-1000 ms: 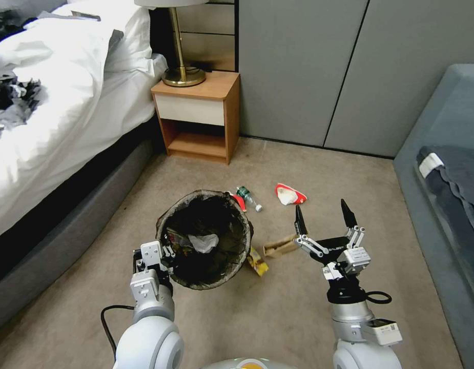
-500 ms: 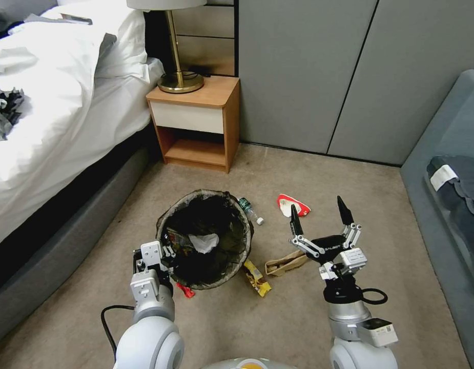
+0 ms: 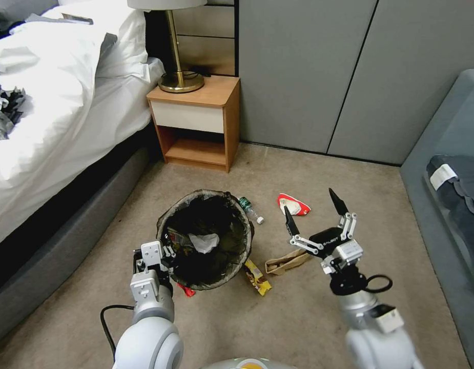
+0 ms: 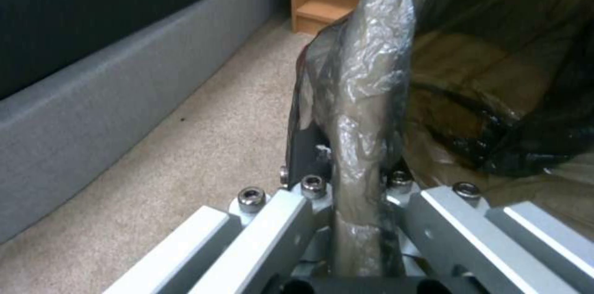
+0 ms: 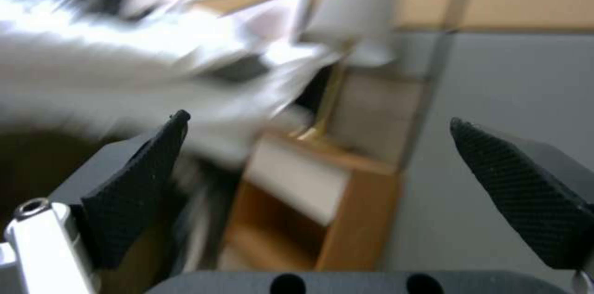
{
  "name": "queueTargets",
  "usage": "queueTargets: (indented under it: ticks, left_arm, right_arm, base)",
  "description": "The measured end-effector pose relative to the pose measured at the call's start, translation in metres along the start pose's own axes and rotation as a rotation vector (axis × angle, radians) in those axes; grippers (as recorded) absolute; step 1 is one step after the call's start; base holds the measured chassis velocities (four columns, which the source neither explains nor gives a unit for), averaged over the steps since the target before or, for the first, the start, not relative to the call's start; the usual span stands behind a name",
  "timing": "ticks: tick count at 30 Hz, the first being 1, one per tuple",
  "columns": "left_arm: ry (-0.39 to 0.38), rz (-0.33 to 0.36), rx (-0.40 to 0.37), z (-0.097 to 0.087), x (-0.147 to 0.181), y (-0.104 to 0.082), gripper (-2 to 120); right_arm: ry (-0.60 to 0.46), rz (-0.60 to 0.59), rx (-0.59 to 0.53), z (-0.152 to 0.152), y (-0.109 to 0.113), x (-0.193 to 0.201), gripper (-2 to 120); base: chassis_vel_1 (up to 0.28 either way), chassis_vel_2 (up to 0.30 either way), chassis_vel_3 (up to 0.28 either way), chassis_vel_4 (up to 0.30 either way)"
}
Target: Pick up the trash bin, then pick up the garbage from the floor and place it into the trash bin.
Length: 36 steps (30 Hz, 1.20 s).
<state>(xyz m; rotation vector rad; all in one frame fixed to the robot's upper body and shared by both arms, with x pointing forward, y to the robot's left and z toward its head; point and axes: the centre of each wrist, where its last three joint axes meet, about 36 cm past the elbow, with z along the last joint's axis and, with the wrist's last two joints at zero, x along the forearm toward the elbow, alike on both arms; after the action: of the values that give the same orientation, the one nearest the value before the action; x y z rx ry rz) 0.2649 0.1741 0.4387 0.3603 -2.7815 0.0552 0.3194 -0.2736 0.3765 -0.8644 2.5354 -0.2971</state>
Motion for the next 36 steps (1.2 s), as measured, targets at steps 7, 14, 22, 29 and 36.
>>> queueTargets:
  ticks: [7,14,22,29,36]
  left_arm:
    - [-0.001,0.001,0.001,0.000,0.000,0.000,0]
    - [0.000,-0.003,0.000,0.001,0.000,-0.001,0]
    - [0.004,-0.003,-0.001,0.002,0.000,-0.003,0]
    - [0.012,-0.005,-0.004,0.006,0.000,-0.005,0]
    - [0.014,-0.005,-0.008,0.007,0.000,-0.006,0]
  right_arm:
    - [0.172,-0.310,0.031,0.043,-0.028,0.020,100]
    - [0.335,-0.552,0.071,0.088,-0.058,0.041,100]
    - [0.452,-0.668,0.138,0.134,-0.087,0.054,100]
    - [0.522,-0.641,0.225,0.170,-0.101,0.047,100]
    - [0.556,-0.597,0.228,0.191,-0.101,0.044,100]
  base:
    - [0.000,0.000,0.000,0.000]
    - [0.000,0.000,0.000,0.000]
    - [0.000,0.000,0.000,0.000]
    - [0.000,0.000,0.000,0.000]
    - [0.000,0.000,0.000,0.000]
